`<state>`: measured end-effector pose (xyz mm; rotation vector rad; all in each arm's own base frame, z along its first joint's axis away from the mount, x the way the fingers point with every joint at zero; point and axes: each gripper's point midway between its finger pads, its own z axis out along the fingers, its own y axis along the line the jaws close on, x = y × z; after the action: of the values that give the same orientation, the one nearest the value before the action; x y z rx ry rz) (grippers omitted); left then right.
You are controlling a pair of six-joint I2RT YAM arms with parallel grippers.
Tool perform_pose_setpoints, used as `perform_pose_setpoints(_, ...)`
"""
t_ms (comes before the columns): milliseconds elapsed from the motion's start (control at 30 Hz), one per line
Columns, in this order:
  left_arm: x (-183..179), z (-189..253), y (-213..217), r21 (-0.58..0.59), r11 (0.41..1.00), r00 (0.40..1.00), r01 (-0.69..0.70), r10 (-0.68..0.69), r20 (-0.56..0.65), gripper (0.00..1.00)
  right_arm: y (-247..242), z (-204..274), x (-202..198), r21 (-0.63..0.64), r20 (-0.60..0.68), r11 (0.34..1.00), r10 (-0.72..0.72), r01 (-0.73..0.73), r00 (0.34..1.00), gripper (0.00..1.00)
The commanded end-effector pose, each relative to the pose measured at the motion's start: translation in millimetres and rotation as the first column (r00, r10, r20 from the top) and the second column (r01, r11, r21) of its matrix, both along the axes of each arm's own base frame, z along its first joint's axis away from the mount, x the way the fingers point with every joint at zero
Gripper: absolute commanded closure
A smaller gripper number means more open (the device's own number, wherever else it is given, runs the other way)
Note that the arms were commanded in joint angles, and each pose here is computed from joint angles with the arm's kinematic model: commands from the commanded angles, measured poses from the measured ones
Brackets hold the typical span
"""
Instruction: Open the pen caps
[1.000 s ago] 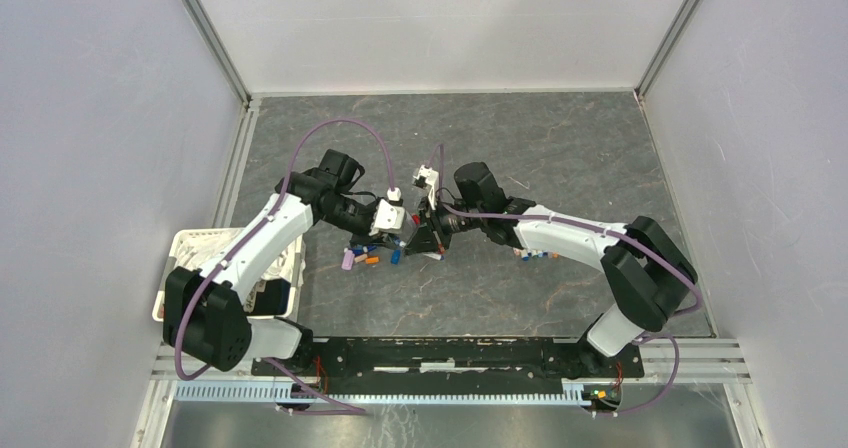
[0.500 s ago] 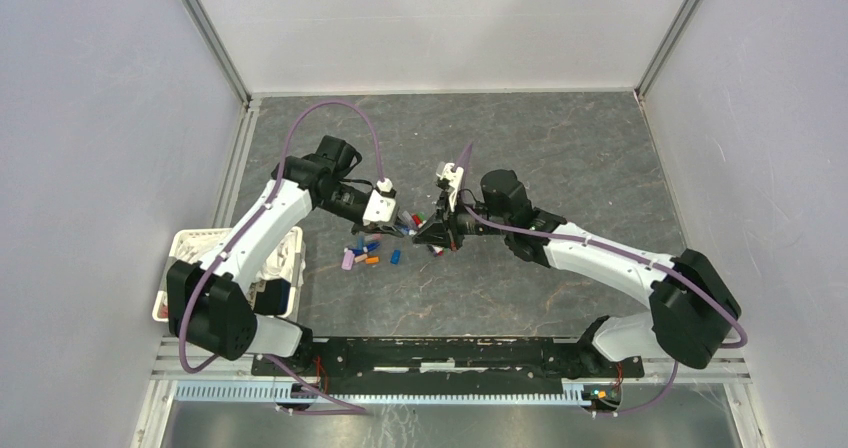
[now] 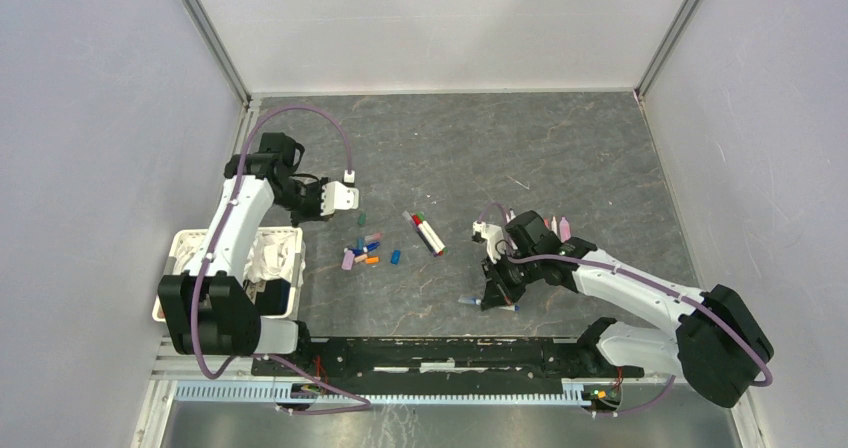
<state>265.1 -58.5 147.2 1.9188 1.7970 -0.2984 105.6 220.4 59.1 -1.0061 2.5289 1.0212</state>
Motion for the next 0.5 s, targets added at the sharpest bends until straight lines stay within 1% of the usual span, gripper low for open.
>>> perform_pose_setpoints(0, -16.6, 35.6, -34.9, -0.105, 0.994, 0.999, 0.014, -0.010, 0.032, 0.72, 30.9, 48.1, 21.3, 0.123, 0.067, 0.992, 0.029, -0.037, 0.997, 1.00)
perform_pose_setpoints(67, -30.9, 48.3, -59.1, -0.192, 0.981, 1.000, 0.002, -0.002, -0.002, 0.51, 45.1, 68.1, 31.0, 0.188, 0.116, 0.980, 0.040, -0.061, 0.992, 1.00)
perform_pose_setpoints(100, -41.4, 54.8, -72.4, -0.253, 0.967, 0.999, 0.003, -0.014, -0.038, 0.40, 51.9, 78.4, 36.8, 0.216, 0.152, 0.974, 0.039, -0.072, 0.988, 1.00)
perform_pose_setpoints(133, -52.2, 58.9, -82.2, -0.288, 0.958, 0.997, 0.005, -0.028, -0.075, 0.33, 57.7, 86.0, 43.8, 0.230, 0.203, 0.970, 0.029, -0.077, 0.979, 1.00)
perform_pose_setpoints(167, -61.2, 62.0, -90.5, -0.318, 0.948, 0.993, -0.003, -0.035, -0.113, 0.30, 64.1, 95.5, 49.7, 0.250, 0.258, 0.964, 0.021, -0.087, 0.966, 1.00)
perform_pose_setpoints(267, -80.2, 68.8, -107.0, -0.398, 0.916, 0.976, -0.044, -0.046, -0.213, 0.29, 73.0, 112.8, 71.0, 0.269, 0.402, 0.961, -0.057, -0.059, 0.914, 1.00)
perform_pose_setpoints(367, -86.2, 70.1, -117.0, -0.454, 0.885, 0.958, -0.100, -0.037, -0.283, 0.29, 79.5, 128.8, 84.5, 0.307, 0.527, 0.950, -0.125, -0.051, 0.841, 1.00)
perform_pose_setpoints(467, -87.0, 68.6, -124.6, -0.487, 0.864, 0.946, -0.130, -0.040, -0.322, 0.28, 86.7, 143.3, 87.9, 0.306, 0.633, 0.949, -0.143, -0.076, 0.761, 1.00)
